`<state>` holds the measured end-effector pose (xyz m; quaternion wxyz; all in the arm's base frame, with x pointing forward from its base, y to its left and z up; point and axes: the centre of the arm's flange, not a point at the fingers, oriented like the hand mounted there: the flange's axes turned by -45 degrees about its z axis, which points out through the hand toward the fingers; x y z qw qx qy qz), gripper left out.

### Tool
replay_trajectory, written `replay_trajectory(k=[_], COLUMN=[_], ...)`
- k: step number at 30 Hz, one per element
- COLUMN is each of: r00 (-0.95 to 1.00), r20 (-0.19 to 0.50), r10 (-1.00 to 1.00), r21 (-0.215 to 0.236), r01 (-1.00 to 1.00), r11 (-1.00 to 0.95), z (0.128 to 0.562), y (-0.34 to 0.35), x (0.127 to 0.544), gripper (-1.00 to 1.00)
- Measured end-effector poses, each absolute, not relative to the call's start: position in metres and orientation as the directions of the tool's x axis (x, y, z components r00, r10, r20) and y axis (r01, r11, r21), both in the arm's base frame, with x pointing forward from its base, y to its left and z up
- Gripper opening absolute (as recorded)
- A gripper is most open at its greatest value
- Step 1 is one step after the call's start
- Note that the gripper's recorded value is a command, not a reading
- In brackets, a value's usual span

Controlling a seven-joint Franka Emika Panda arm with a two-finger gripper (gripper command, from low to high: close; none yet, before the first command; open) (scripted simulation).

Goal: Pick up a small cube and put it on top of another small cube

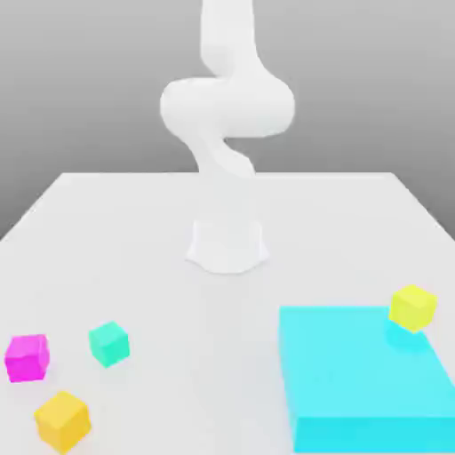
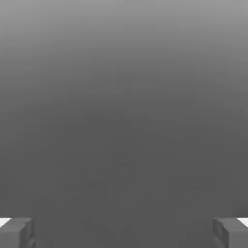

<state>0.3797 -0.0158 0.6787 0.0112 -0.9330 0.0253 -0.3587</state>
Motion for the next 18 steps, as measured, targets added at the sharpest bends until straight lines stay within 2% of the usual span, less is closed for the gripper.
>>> replay_trajectory(k=[9, 14, 18], r00=[0.858, 0.888, 0.891], r20=[0.466, 0.345, 0.247], r10=[-0.214, -0.304, -0.381], r21=[-0.109, -0.118, -0.106], r01=[-0.184, -0.280, -0.366], r11=[-0.977, -0.953, -0.925], z=[0.540, 0.453, 0.380], y=[-0.080, -0.117, -0.151], x=[0.470, 0.495, 0.500], gripper=[0.00, 0.00, 0.00])
